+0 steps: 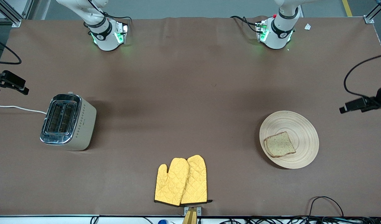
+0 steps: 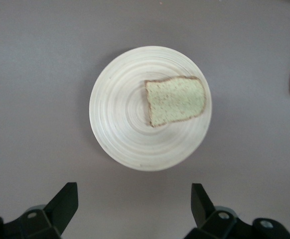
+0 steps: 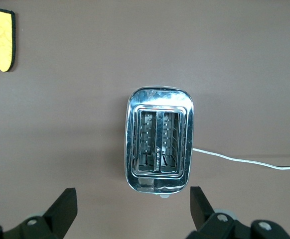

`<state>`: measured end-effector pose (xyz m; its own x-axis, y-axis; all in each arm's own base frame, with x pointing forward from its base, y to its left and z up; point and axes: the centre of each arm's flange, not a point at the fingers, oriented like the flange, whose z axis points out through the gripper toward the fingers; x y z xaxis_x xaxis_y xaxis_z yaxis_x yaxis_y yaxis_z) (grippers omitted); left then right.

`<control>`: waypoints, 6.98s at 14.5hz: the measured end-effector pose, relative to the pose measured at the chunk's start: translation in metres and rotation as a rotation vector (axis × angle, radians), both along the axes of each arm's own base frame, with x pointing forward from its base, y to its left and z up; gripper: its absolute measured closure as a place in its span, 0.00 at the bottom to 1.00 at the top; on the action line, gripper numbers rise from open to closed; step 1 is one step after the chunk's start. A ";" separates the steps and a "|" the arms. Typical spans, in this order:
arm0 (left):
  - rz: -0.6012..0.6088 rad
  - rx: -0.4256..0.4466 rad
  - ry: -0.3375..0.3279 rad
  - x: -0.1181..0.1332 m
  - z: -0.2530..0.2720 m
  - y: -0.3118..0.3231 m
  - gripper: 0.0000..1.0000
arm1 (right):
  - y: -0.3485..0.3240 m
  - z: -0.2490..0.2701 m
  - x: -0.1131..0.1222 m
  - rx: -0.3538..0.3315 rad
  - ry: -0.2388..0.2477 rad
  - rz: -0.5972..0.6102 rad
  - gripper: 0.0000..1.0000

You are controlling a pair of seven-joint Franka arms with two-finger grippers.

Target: Move plate and put bread in toaster

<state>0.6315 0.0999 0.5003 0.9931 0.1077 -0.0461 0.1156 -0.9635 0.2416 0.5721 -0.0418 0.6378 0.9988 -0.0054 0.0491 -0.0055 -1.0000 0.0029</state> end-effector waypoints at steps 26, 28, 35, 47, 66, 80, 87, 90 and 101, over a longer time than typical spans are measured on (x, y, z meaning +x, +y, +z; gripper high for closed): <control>0.051 -0.768 -0.147 -0.009 -0.361 0.125 0.27 | -0.037 -0.007 -0.011 0.013 0.070 -0.059 0.00; 0.039 -0.772 -0.142 -0.005 -0.363 0.116 0.42 | -0.034 -0.005 -0.012 0.014 0.070 -0.054 0.00; -0.012 -0.774 -0.145 0.005 -0.360 0.093 0.91 | -0.042 0.011 -0.027 0.012 0.062 -0.073 0.00; -0.225 -0.895 -0.048 0.061 -0.274 -0.183 0.91 | -0.031 0.019 -0.029 0.013 0.046 -0.052 0.00; -0.217 -0.878 0.037 -0.011 -0.380 -0.436 0.91 | 0.029 -0.107 0.020 0.036 0.119 0.030 0.00; -0.017 -0.823 0.003 0.044 -0.309 -0.357 0.00 | 0.203 -0.247 0.049 0.215 0.204 -0.180 0.00; 0.015 -0.341 -0.096 0.086 -0.161 -0.181 0.00 | 0.311 -0.340 0.032 0.177 0.207 -0.230 0.00; -0.049 -0.219 -0.108 0.079 -0.102 -0.143 0.00 | 0.338 -0.367 0.022 0.128 0.199 -0.247 0.00; -0.120 0.152 -0.079 -0.019 0.123 -0.138 0.00 | 0.380 -0.401 0.003 0.008 0.160 -0.246 0.31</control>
